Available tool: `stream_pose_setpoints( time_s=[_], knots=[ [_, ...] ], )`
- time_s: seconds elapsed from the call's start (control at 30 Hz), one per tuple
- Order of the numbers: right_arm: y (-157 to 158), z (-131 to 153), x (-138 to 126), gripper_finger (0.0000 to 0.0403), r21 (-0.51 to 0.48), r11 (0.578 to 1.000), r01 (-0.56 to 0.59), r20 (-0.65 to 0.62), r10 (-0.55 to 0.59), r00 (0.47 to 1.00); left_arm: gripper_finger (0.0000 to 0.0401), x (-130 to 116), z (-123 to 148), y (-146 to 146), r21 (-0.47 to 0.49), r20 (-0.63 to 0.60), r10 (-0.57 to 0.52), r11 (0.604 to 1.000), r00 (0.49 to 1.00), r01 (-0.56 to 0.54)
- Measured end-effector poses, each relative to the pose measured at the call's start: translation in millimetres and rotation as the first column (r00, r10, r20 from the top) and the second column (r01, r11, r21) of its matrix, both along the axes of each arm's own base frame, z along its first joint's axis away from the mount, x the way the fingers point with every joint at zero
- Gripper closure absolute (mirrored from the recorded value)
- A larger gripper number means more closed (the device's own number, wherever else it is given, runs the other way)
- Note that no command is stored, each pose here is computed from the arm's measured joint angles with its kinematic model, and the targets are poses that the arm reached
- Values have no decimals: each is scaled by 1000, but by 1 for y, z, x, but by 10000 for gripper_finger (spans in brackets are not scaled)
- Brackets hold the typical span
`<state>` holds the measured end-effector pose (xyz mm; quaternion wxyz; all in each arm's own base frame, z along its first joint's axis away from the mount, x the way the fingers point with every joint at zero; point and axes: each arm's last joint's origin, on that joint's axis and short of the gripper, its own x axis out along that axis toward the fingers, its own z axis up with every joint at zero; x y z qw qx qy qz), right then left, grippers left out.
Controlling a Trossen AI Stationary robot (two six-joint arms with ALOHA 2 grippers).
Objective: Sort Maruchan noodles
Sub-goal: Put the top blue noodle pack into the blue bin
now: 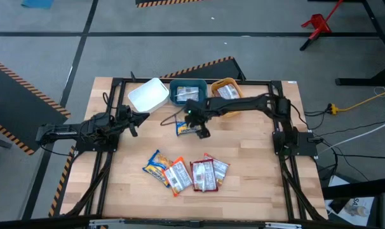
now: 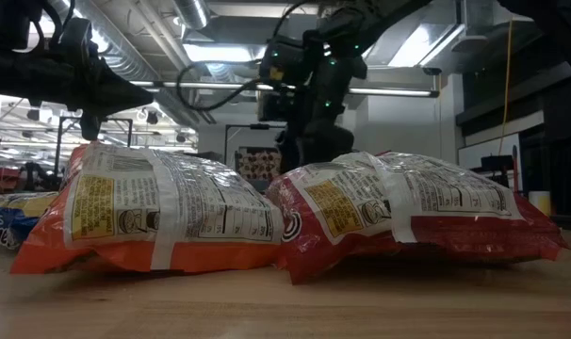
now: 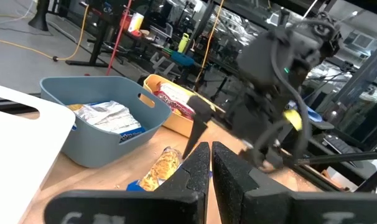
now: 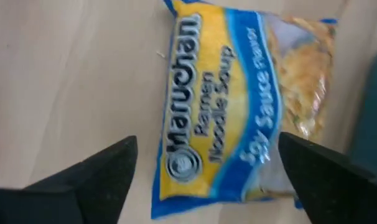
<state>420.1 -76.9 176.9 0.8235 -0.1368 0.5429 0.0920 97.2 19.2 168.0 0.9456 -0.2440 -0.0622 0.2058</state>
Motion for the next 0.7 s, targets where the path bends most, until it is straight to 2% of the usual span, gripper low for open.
stream_pose_setpoints(
  time_s=[0.2,0.43,0.5,0.7],
  knots=[
    [14,-11,7,11,-143,990,14,-26,-18,1000,389,0,0,0,0,0,0,1000,1000,0],
    [13,-31,13,16,-169,983,72,-41,-80,996,389,0,0,0,-1,-3,-2,1000,1000,2],
    [12,-37,15,17,-220,970,100,-41,-111,993,389,1,-1,0,-2,-9,-4,1000,1000,4],
    [11,-39,15,32,-258,952,166,-35,-181,983,390,1,-1,0,-12,-7,-7,1000,1000,7]
  ],
)
